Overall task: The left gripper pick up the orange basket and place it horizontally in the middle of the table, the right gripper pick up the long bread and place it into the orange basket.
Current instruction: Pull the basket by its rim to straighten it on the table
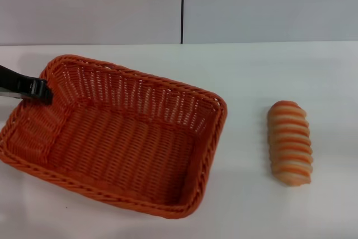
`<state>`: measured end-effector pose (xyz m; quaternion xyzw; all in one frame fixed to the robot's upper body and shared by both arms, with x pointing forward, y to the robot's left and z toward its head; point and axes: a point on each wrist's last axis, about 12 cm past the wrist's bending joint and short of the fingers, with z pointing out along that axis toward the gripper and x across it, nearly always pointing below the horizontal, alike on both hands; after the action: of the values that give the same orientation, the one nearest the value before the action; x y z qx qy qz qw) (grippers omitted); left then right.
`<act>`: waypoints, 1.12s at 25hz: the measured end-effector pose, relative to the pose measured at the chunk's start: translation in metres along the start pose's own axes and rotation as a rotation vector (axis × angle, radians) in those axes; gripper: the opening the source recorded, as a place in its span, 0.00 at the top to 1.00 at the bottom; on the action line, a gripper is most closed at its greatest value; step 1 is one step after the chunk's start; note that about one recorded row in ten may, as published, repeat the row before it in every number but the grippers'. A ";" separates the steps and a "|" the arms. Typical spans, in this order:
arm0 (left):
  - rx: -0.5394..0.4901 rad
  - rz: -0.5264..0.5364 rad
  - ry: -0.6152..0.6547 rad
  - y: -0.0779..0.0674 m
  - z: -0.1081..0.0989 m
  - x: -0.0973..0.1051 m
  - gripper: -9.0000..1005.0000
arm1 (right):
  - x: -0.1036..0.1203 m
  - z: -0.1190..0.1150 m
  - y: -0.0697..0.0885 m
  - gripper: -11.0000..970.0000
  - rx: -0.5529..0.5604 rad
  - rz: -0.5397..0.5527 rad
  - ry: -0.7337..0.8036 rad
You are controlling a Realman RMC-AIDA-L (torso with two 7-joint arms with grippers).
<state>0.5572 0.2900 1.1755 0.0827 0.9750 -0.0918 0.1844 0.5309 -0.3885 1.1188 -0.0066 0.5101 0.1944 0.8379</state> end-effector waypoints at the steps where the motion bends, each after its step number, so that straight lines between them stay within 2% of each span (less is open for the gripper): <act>1: 0.010 -0.005 -0.001 0.000 -0.001 0.001 0.77 | 0.000 0.000 0.000 0.28 -0.002 0.000 0.000; 7: 0.065 -0.045 -0.039 0.002 -0.005 0.004 0.79 | 0.001 0.001 0.003 0.28 -0.022 0.009 0.006; 18: 0.033 -0.104 -0.046 0.019 -0.002 0.017 0.81 | -0.002 -0.003 0.004 0.28 -0.028 0.039 -0.003; 28: 0.063 -0.094 -0.053 0.015 -0.014 0.026 0.82 | -0.001 0.000 0.006 0.28 -0.038 0.045 -0.008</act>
<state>0.5311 0.3111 1.1766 0.0402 0.9692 -0.1332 0.2030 0.5284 -0.3835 1.1206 -0.0105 0.5030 0.2229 0.8350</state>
